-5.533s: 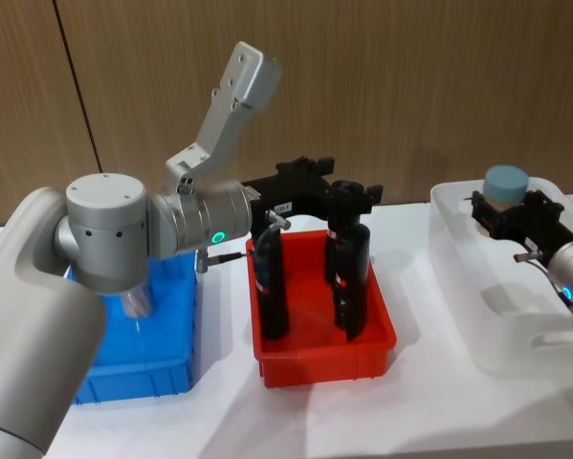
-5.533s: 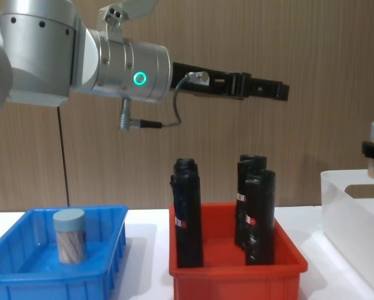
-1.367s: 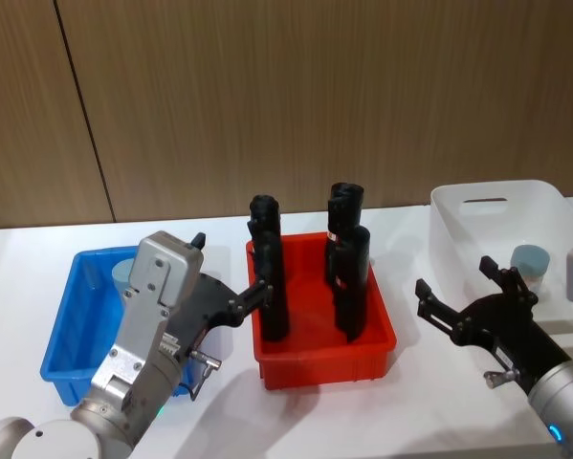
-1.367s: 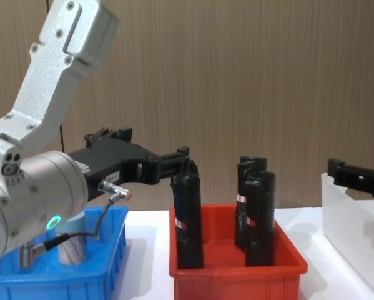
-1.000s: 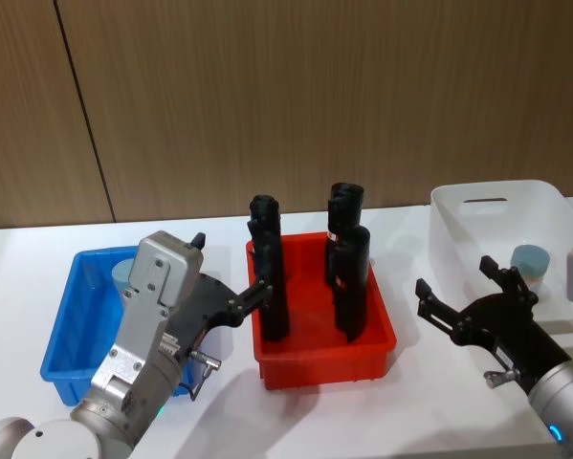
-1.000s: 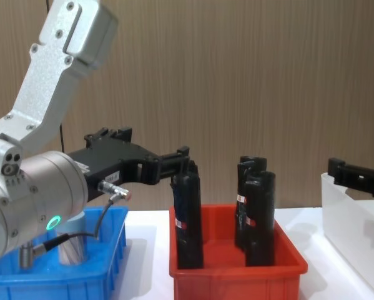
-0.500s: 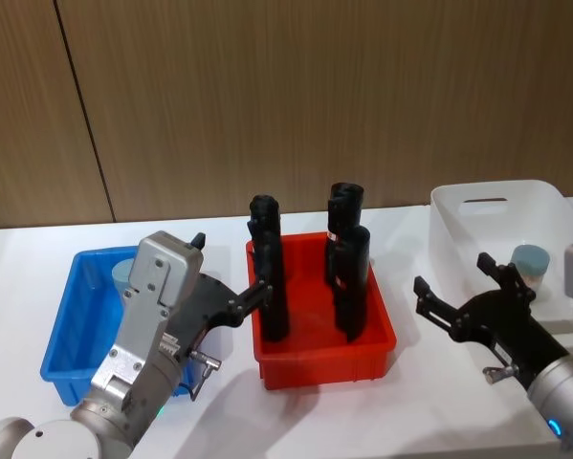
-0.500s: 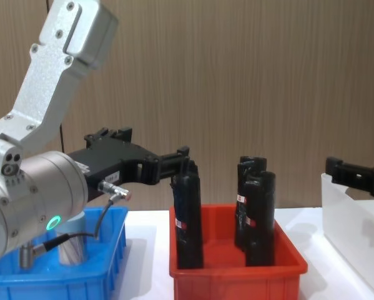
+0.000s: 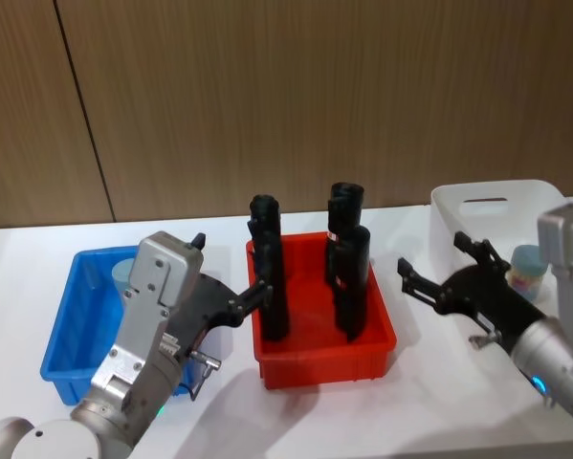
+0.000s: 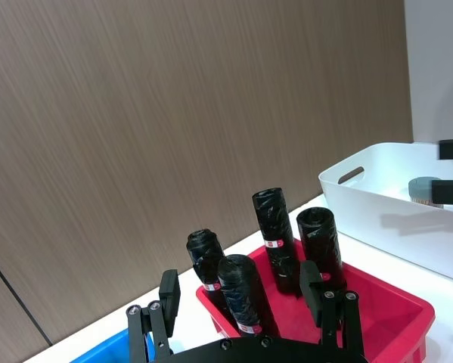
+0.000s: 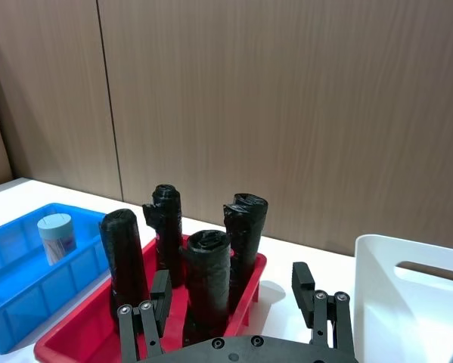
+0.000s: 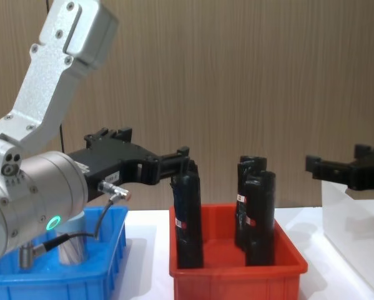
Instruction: Pick the cotton swabs from the blue box and place them into the white box.
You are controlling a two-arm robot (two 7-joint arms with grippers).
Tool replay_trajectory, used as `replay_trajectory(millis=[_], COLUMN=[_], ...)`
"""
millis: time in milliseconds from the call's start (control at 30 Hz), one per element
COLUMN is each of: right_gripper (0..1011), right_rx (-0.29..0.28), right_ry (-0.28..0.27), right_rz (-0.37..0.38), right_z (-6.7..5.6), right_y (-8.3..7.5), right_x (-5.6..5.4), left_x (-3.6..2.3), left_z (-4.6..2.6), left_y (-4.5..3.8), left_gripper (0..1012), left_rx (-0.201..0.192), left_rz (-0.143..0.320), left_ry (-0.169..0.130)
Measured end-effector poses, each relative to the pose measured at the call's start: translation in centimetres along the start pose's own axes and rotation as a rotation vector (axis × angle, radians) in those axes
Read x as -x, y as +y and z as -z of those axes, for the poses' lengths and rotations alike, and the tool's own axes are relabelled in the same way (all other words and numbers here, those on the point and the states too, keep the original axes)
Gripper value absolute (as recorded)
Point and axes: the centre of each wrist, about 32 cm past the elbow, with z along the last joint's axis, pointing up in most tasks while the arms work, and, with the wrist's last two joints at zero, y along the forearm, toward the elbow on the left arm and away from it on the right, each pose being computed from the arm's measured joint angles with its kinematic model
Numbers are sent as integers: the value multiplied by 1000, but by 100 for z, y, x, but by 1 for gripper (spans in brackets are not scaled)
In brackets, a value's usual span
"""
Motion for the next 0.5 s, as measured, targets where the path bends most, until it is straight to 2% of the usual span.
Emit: replay_trajectory(millis=[500], right_gripper=[1002], right_rx=[35], right_ry=[31], right_rz=[-111], right_z=[112], right_y=[594], right_x=[-416], left_x=[0], left_z=[0], left_y=[0], left_gripper=[1004], left_rx=[0], left_rz=[0], left_ry=[0])
